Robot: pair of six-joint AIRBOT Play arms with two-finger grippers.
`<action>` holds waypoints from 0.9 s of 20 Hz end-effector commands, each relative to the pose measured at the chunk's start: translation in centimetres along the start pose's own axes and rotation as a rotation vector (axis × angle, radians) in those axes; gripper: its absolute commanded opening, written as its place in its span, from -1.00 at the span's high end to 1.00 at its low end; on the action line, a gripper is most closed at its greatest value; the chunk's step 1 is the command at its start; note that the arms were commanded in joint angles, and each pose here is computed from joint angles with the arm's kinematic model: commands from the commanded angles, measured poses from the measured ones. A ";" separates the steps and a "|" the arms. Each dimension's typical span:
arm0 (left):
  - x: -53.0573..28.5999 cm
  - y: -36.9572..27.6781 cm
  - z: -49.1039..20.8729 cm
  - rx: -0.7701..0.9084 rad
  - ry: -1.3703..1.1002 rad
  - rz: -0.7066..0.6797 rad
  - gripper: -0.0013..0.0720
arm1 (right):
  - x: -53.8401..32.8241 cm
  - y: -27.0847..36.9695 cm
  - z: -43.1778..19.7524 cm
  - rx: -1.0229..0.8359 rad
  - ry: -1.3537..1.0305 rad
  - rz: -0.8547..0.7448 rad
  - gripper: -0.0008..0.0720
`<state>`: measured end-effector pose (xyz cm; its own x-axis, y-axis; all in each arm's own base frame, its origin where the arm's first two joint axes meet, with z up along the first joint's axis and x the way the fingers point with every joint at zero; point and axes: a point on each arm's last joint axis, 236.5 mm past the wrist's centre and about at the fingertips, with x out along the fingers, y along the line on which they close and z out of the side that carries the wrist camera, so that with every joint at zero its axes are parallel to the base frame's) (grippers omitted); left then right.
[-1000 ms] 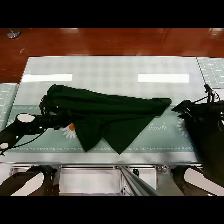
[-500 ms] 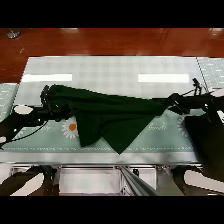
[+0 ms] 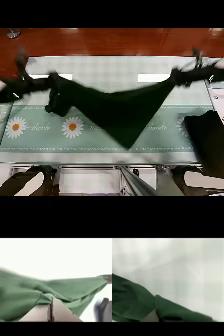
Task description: Fold the shirts.
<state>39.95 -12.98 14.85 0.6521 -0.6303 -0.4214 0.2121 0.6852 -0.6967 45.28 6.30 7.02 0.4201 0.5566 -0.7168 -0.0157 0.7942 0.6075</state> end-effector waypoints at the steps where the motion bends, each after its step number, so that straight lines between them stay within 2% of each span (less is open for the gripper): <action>1: -8.8 -11.3 11.4 0.271 -0.301 -0.093 0.92 | -11.8 11.5 7.1 -0.285 -0.273 0.042 0.89; 3: -15.4 -18.2 15.3 0.431 -0.466 -0.131 0.92 | -19.8 18.0 7.9 -0.446 -0.442 0.056 0.89; 5: -21.6 -24.0 16.6 0.577 -0.597 -0.141 0.92 | -26.3 23.1 6.0 -0.568 -0.581 0.063 0.89; 9: -32.1 -31.9 15.1 0.792 -0.842 -0.070 0.92 | -34.5 26.7 -1.0 -0.709 -0.732 -0.047 0.89; 15: -39.1 -34.5 9.2 0.974 -0.992 0.250 0.92 | -40.9 28.5 -9.7 -0.796 -0.854 -0.153 0.89; 18: -40.3 -33.0 7.5 0.959 -0.960 0.344 0.92 | -40.7 28.2 -11.9 -0.785 -0.835 -0.152 0.89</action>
<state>14.49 -8.97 60.20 0.8929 -0.2607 0.3671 0.2171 0.9636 0.1561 19.64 8.92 49.91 0.9235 0.3606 -0.1308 -0.3691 0.9282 -0.0468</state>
